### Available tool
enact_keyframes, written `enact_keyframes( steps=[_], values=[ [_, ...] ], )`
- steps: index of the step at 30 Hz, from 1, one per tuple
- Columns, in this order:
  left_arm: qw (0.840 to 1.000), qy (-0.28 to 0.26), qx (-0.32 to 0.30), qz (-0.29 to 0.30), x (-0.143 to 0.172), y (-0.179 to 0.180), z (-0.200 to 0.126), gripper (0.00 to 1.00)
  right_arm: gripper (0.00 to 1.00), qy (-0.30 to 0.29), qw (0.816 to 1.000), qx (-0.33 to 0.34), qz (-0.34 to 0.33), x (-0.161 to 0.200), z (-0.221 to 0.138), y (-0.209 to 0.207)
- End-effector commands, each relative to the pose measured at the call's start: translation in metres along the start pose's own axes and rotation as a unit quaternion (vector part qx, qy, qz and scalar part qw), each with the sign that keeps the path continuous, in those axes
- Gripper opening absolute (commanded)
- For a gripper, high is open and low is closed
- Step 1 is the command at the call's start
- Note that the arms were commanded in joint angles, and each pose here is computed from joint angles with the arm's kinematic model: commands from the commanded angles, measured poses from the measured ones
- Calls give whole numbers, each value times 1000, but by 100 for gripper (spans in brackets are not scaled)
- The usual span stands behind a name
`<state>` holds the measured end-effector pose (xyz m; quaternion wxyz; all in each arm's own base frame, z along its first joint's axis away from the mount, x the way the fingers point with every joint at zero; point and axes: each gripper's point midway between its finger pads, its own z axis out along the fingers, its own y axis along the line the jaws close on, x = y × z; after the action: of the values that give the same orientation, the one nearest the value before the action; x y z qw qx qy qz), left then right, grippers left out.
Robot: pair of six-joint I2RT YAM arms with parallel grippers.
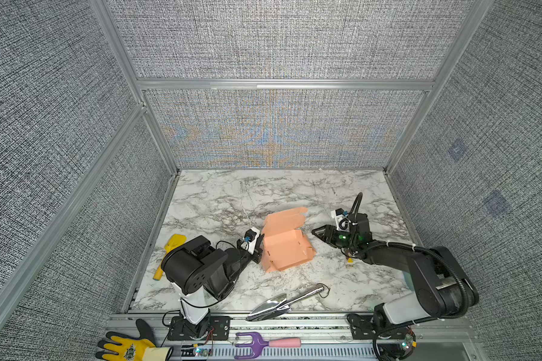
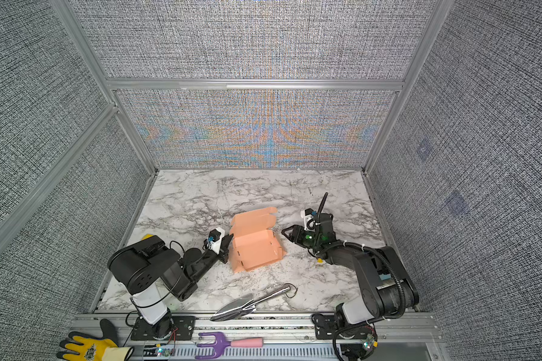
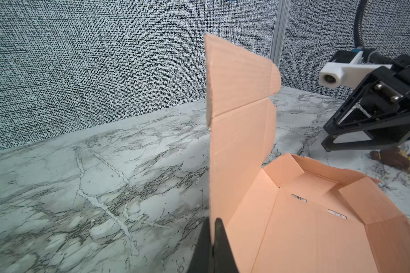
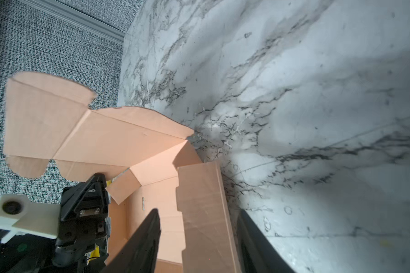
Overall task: Assemble paper box
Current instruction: Fold the bottom flaps of a flat cardboard box at the center of the table.
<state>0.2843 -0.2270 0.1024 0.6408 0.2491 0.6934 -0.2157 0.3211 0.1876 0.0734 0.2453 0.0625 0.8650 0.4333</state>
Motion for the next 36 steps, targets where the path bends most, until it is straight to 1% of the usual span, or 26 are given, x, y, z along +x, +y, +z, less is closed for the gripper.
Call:
enact_keyframes(
  steps=[1,10,17,24,28,36],
  values=[
    [996,-88,-6,5,-45,2,-3,0,54,21,1000,-1,6,10,4,-5],
    [996,-86,-4,21,-44,-4,-1,0,54,42,998,-29,26,31,19,-5],
    [994,-90,-5,58,-46,-13,-1,0,54,43,995,-75,50,34,26,7],
    [991,-102,-13,85,-55,-19,-3,0,54,30,996,-80,36,32,21,17],
    [989,-107,-18,99,-59,-21,-4,0,54,23,995,-94,32,31,18,26],
    [987,-107,-21,115,-60,-26,-7,0,55,24,996,-80,9,35,17,29]
  ],
)
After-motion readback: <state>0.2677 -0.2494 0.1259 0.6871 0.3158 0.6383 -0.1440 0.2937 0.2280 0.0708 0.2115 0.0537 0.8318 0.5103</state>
